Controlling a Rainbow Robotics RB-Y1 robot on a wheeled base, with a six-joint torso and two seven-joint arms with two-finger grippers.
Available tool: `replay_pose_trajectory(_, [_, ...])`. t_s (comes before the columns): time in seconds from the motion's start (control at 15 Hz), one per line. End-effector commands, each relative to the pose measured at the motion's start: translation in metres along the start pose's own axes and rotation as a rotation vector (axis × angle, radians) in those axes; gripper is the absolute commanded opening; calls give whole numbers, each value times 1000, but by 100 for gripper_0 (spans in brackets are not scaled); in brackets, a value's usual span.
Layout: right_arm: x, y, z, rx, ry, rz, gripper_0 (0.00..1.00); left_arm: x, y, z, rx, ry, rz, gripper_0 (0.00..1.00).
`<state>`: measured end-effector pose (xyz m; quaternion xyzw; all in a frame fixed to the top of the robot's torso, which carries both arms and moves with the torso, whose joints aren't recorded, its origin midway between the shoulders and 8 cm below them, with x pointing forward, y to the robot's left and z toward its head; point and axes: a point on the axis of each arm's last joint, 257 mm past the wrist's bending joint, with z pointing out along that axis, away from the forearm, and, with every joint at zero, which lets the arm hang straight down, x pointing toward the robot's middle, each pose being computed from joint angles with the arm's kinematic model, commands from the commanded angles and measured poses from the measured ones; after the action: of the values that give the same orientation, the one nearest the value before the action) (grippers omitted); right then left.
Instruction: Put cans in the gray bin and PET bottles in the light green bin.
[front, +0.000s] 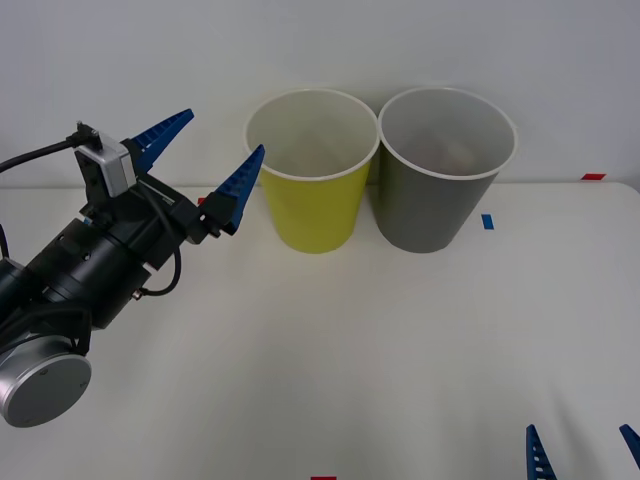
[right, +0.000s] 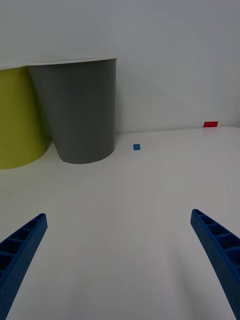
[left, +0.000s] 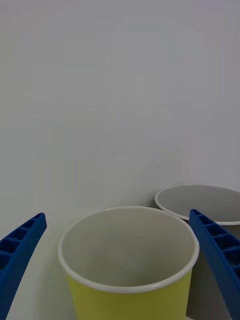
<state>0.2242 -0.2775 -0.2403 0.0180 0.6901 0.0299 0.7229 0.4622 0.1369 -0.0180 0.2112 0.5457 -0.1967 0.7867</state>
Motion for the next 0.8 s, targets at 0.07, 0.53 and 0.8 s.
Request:
replay_pose_trajectory(0.07, [0,0,0,0,0,0,100,-1,6,-19,-29,6,11,96])
replay_pose_trajectory(0.53, [0,0,0,0,0,0,100,16,16,-69,-128,10,105,92])
replay_pose_trajectory(0.8, [0,0,0,0,0,0,100,32,10,-106,-195,15,117,91])
